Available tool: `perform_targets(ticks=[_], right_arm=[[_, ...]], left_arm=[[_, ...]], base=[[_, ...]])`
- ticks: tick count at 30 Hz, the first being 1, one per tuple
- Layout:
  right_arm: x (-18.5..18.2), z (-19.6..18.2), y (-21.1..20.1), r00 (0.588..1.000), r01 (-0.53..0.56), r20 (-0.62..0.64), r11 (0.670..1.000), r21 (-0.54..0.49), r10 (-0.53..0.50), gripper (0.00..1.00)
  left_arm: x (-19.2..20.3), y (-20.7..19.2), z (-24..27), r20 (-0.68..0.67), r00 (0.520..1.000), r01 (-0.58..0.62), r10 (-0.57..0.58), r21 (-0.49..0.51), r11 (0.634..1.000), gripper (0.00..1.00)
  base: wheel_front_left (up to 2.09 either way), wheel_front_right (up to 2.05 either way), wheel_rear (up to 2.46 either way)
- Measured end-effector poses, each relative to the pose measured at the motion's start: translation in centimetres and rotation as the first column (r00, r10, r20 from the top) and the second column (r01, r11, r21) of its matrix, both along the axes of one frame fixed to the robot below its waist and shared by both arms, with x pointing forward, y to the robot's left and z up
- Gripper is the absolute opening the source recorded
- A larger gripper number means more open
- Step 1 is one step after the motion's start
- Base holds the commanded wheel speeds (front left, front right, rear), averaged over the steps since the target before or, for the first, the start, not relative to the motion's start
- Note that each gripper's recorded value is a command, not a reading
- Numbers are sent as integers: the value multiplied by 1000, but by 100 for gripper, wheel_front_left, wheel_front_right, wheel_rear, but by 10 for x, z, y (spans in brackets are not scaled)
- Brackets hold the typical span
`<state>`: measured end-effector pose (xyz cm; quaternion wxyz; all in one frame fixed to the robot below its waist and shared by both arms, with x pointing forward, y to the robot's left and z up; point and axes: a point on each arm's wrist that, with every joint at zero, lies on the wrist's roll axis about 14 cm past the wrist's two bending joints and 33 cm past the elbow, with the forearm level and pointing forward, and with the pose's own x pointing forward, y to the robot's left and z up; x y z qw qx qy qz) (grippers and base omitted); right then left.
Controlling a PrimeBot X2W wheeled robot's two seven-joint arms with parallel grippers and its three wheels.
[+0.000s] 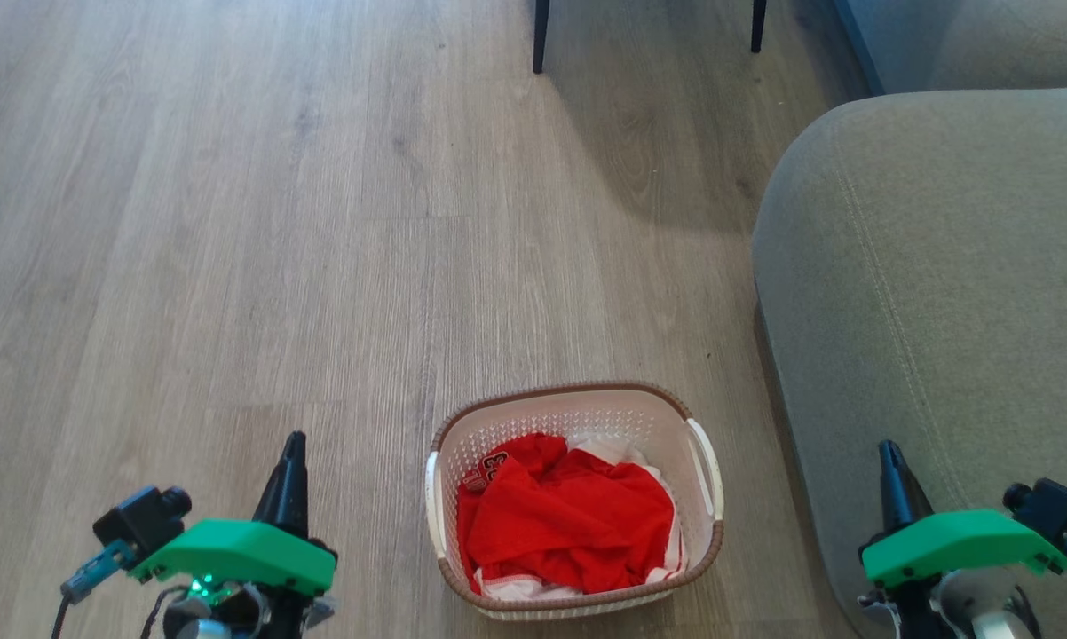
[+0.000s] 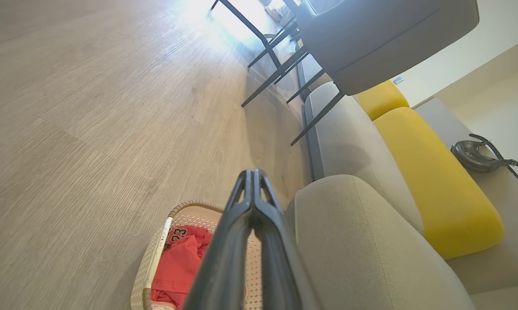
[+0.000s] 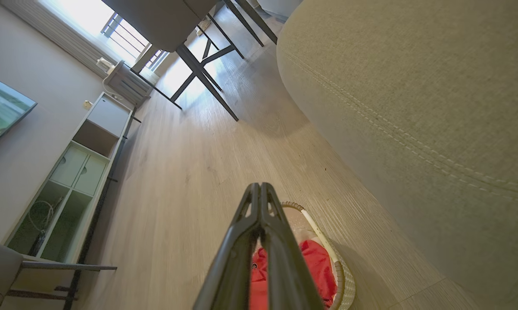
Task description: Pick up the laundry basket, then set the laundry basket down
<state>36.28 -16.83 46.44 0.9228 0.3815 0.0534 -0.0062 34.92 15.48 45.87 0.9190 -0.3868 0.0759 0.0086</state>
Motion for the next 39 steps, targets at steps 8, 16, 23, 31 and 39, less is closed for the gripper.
perform_targets(ticks=[8, 16, 23, 31, 39], right_arm=[[-1, -2, -5, 1000, 23, -16, 996, 87, -22, 0], [3, 2, -9, 999, 45, -16, 983, 175, -43, 0], [3, 1, -12, 998, 61, -29, 966, 250, -56, 0], [3, -1, -16, 997, 78, -44, 940, 333, -67, 0], [6, 3, -21, 995, 95, -42, 905, 416, -86, 0]], left_arm=[[1, 3, -2, -17, 1000, -13, 12, -86, 996, 0], [2, 6, -3, -36, 999, -35, 29, -169, 985, 0], [7, 11, 1, -31, 998, -53, 47, -243, 969, 0], [8, 12, 1, -42, 998, -59, 48, -325, 944, 0], [10, 16, 1, -47, 997, -77, 63, -403, 912, 0]], base=[[0, 0, 0], [0, 0, 0], [0, 0, 0], [0, 0, 0], [0, 0, 0]])
